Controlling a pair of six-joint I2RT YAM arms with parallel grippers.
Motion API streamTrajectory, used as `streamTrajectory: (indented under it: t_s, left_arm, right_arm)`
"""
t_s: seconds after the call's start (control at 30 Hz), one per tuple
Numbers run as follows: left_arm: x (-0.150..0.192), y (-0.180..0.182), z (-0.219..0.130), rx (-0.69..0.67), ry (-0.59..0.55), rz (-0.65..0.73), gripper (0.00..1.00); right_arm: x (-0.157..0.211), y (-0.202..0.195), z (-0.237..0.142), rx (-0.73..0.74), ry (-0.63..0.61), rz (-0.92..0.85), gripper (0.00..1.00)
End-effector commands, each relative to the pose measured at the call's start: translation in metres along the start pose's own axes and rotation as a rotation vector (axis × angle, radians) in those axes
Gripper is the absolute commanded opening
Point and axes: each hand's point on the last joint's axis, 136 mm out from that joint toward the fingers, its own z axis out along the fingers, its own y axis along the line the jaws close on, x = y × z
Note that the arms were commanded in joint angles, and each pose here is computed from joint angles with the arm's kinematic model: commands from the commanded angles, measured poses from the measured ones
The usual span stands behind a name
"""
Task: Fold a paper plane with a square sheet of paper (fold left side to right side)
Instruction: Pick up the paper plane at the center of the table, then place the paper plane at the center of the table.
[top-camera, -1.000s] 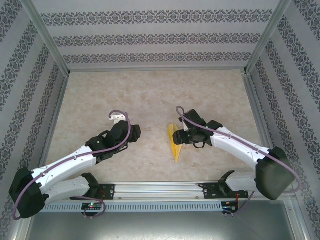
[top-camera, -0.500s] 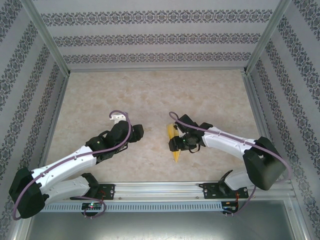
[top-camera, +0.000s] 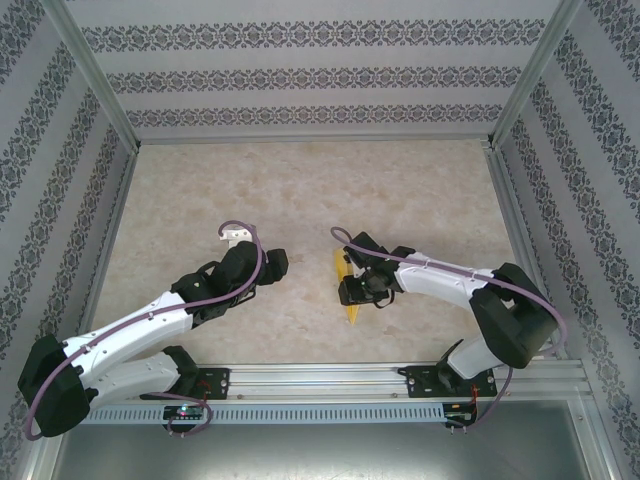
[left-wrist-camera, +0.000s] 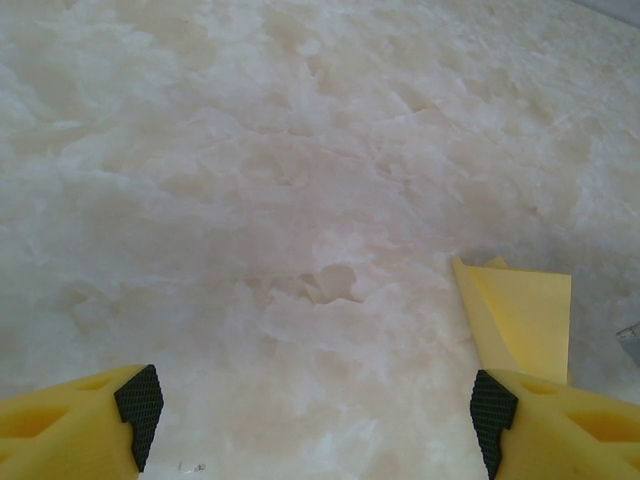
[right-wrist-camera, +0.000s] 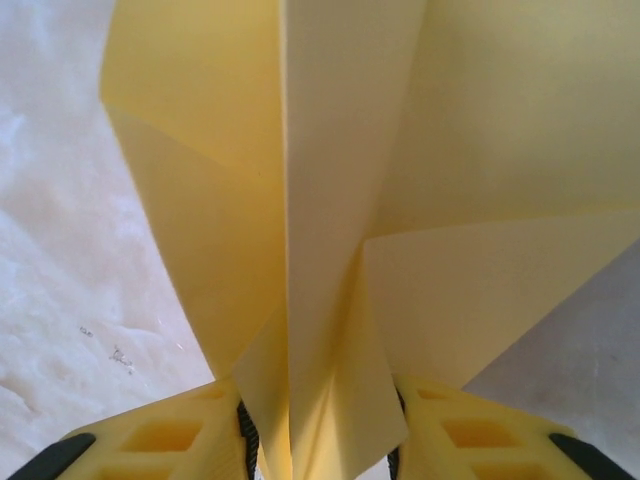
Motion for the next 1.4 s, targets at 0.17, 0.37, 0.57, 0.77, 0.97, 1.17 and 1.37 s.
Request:
streamTrajectory:
  t_s: [0.17, 0.37, 0.57, 0.77, 0.97, 1.17, 1.37]
  left_arm:
    - [-0.004, 0.000, -0.002, 0.005, -0.003, 0.023, 0.83]
    - [-0.007, -0.012, -0.006, 0.048, 0.010, 0.061, 0.84]
    - [-0.005, -0.029, -0.008, 0.131, 0.037, 0.121, 0.91]
    - [0.003, -0.049, -0.012, 0.273, 0.042, 0.190, 1.00]
    - [0.004, -0.049, -0.015, 0.283, 0.046, 0.228, 1.00]
    - [0.006, -0.045, -0.015, 0.263, 0.058, 0.224, 1.00]
    - [0.006, -0.039, -0.014, 0.232, 0.060, 0.223, 1.00]
  right_arm:
    - [-0.016, 0.000, 0.008, 0.057, -0.031, 0.020, 0.25]
    - [-0.062, 0.005, -0.011, 0.064, -0.104, 0.061, 0.06]
    - [-0.129, -0.007, -0.025, 0.112, -0.129, 0.090, 0.05]
    - [-0.176, -0.021, -0.013, 0.195, -0.108, 0.090, 0.05]
    - [-0.193, -0.034, 0.010, 0.255, -0.044, 0.089, 0.05]
    - [-0.195, -0.037, 0.021, 0.270, -0.020, 0.090, 0.05]
    - [-0.189, -0.037, 0.031, 0.251, 0.012, 0.081, 0.09]
